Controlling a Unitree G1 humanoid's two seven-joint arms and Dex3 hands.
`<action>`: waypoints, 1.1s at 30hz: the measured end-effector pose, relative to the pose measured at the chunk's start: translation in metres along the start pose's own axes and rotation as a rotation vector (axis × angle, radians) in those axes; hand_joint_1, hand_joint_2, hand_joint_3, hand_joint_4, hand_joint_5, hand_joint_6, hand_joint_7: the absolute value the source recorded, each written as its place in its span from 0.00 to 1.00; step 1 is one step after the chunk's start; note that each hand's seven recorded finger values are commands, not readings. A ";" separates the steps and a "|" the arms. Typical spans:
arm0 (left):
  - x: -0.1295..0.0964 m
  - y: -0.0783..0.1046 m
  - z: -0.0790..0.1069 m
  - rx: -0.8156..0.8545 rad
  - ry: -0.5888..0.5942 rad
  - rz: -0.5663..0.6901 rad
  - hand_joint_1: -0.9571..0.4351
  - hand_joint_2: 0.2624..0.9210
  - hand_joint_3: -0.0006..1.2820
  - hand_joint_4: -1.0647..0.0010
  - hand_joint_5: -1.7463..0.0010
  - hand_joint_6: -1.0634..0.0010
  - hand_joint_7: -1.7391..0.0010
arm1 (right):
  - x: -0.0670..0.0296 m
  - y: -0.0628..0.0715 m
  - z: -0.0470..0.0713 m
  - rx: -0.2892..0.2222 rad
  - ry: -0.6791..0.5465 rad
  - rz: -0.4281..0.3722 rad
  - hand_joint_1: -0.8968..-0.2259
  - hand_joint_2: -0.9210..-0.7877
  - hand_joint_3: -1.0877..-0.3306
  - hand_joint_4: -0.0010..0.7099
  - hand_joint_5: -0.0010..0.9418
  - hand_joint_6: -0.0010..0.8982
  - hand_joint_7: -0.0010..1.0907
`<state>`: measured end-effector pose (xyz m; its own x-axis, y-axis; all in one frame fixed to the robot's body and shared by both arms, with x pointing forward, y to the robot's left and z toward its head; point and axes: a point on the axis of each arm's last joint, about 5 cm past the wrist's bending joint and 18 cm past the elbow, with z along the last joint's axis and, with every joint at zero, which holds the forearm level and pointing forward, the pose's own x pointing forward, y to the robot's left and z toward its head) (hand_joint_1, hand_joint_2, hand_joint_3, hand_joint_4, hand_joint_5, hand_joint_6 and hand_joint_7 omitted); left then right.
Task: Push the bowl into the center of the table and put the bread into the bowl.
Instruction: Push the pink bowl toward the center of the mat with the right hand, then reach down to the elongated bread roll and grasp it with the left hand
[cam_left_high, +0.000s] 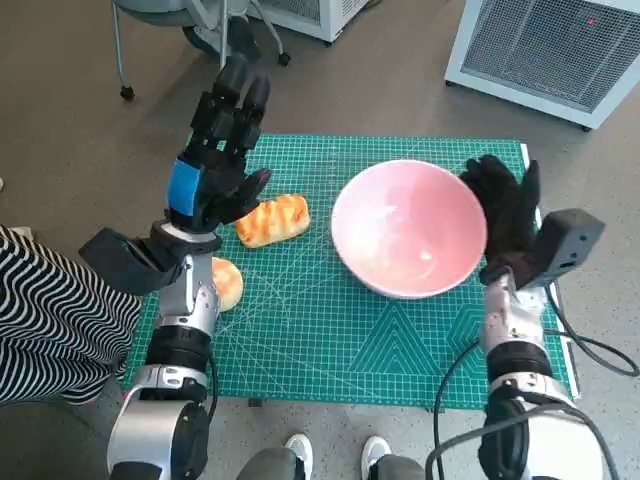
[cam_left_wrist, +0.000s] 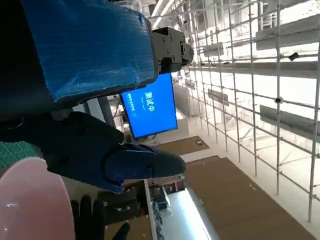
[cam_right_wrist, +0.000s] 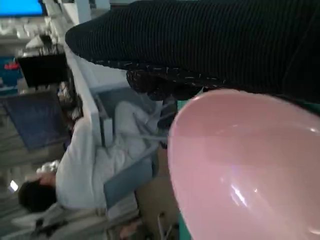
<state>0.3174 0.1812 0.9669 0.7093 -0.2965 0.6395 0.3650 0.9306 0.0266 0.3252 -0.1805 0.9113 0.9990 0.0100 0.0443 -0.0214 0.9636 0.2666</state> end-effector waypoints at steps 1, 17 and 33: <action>0.000 0.000 0.000 0.000 0.000 0.000 0.23 1.00 0.23 0.94 0.99 1.00 0.88 | 0.0005 0.002 0.000 0.006 -0.002 0.005 0.33 0.00 0.32 0.07 0.00 0.05 0.19; -0.001 -0.002 -0.003 -0.011 0.008 0.003 0.23 1.00 0.23 0.94 1.00 0.99 0.88 | 0.0026 0.012 -0.001 0.004 -0.006 0.041 0.37 0.00 0.32 0.06 0.00 0.06 0.17; -0.005 -0.002 -0.006 -0.023 0.029 0.009 0.22 1.00 0.23 0.94 1.00 0.98 0.88 | 0.0081 -0.007 0.041 -0.211 -0.313 0.034 0.27 0.00 0.41 0.13 0.02 0.11 0.20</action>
<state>0.3174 0.1798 0.9589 0.7298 -0.2947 0.6169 0.3721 0.9282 0.0032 0.3317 -0.1982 0.9494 0.9365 -0.0077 0.3506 -0.0132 0.9983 0.0572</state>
